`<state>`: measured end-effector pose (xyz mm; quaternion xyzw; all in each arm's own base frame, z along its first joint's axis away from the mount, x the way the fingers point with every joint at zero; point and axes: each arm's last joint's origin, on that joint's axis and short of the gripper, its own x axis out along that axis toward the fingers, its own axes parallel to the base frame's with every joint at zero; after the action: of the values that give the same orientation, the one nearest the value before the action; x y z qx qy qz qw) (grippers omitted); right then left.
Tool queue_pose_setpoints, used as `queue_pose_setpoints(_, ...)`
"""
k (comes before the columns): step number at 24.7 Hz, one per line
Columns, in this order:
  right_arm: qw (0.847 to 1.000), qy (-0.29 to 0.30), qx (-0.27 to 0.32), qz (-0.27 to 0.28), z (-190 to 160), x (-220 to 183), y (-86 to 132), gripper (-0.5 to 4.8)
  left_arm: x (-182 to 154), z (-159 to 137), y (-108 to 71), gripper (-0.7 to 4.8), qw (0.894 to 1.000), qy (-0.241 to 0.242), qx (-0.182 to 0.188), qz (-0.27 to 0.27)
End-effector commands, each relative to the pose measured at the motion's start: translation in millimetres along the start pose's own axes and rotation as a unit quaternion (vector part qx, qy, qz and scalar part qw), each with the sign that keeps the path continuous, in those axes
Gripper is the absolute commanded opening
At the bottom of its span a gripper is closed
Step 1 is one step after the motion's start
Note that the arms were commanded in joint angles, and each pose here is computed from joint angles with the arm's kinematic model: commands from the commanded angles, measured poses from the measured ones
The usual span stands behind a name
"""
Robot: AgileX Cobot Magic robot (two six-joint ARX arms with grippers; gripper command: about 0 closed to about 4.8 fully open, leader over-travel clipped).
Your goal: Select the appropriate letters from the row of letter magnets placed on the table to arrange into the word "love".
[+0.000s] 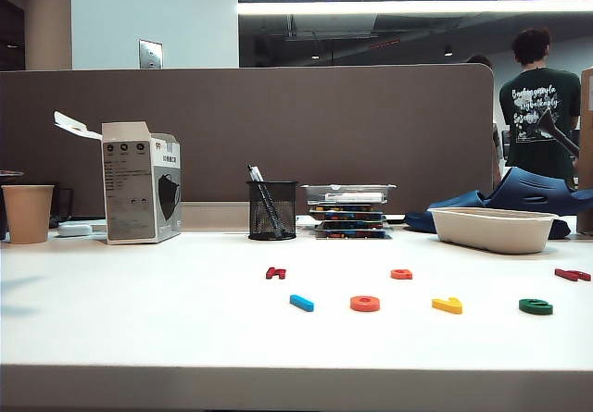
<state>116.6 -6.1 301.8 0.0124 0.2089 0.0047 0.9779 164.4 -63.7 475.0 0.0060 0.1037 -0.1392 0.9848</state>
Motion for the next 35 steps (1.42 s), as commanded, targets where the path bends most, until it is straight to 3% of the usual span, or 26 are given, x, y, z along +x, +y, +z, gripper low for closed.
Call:
queue_pose_setpoints(1, 0.999, -0.033, 0.006, 0.002, -15.3, -12.4, 1.2, -0.08, 3.6, -8.6, 36.4, -0.05, 0.999, 0.004, -0.011, 0.048)
queue_pose_setpoints(4, 0.999, -0.052, 0.005, 0.005, -21.9, -19.2, 2.2, -0.08, -7.5, -19.3, 46.7, -0.05, 0.996, 0.005, -0.010, 0.084)
queue_pose_setpoints(9, 0.997, -0.071, 0.011, 0.009, -36.5, -20.4, 2.7, -0.08, -37.3, -63.8, 41.4, -0.05, 0.995, 0.001, -0.006, 0.096)
queue_pose_setpoints(15, 0.994, -0.102, 0.025, 0.029, -55.5, -11.1, 3.1, -0.08, -69.2, -111.1, 34.1, -0.05, 0.993, -0.063, -0.006, 0.096)
queue_pose_setpoints(19, 0.990, -0.130, 0.025, 0.047, -85.1, 5.9, 5.2, -0.09, -97.2, -159.2, 28.3, -0.05, 0.984, -0.140, 0.000, 0.109)
queue_pose_setpoints(22, 0.989, -0.141, 0.021, 0.040, -97.2, 11.7, 6.1, -0.09, -95.2, -178.4, 28.1, -0.05, 0.978, -0.173, 0.029, 0.110)
queue_pose_setpoints(24, 0.987, -0.152, 0.008, 0.040, -111.3, 19.9, 7.7, -0.09, -81.6, -206.7, 30.0, -0.05, 0.974, -0.196, 0.031, 0.111)
queue_pose_setpoints(28, 0.988, -0.150, 0.000, 0.045, -127.1, 29.3, 8.9, -0.09, -63.1, -235.7, 32.2, -0.05, 0.977, -0.187, 0.024, 0.097)
queue_pose_setpoints(35, 0.987, -0.157, -0.021, 0.040, -143.8, 42.8, 8.8, -0.09, -31.4, -279.6, 36.6, -0.05, 0.974, -0.208, 0.025, 0.083)
